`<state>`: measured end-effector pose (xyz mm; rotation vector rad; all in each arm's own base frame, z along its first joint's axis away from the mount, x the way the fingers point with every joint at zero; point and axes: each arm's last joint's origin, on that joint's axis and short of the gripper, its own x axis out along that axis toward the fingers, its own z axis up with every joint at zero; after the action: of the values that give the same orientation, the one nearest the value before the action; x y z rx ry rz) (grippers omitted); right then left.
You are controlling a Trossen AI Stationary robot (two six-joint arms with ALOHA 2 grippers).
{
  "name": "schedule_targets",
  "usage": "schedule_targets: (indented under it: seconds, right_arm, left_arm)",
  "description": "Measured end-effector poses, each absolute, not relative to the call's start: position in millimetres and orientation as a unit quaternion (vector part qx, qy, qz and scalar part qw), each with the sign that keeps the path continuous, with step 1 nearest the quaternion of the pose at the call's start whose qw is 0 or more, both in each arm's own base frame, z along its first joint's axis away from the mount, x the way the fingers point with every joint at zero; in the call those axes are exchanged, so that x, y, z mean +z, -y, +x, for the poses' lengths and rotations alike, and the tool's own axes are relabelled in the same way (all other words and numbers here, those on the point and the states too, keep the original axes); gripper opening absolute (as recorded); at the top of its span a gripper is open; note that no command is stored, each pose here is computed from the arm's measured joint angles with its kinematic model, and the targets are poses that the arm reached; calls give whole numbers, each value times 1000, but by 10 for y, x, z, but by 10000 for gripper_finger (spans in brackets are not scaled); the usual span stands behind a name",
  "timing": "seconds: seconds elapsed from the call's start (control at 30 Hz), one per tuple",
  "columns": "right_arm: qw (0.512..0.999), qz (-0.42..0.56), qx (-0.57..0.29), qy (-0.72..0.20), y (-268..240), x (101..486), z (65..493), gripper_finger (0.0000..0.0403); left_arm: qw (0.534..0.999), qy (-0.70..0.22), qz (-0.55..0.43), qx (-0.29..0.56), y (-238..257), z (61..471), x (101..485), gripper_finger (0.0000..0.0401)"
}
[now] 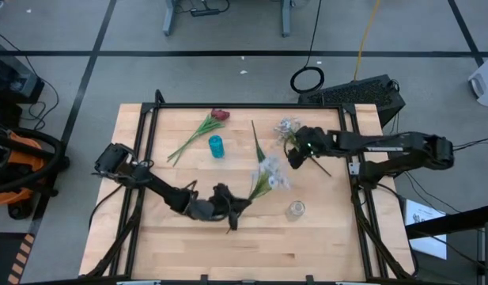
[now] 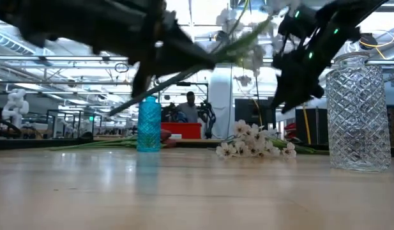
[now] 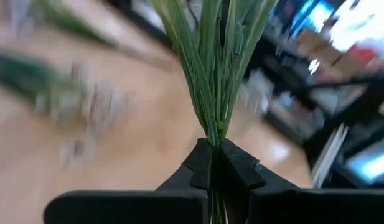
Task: Sort flowers into vase by color
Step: Move the bottom white flowers to the top right of the table
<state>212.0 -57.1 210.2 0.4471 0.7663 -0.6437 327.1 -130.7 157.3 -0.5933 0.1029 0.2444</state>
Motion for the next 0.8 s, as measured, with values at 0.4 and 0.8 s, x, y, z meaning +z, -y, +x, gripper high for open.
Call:
schedule_targets:
  seconds: [0.4, 0.8]
  right_arm:
    - [949, 190, -145, -206, -19, 2479, 2337, 251]
    - [982, 169, -72, -44, -144, 2760, 2508, 251]
  left_arm:
    - [941, 105, -288, 145, 767, 3447, 1891, 18]
    - [955, 148, -220, 135, 612, 3612, 2152, 18]
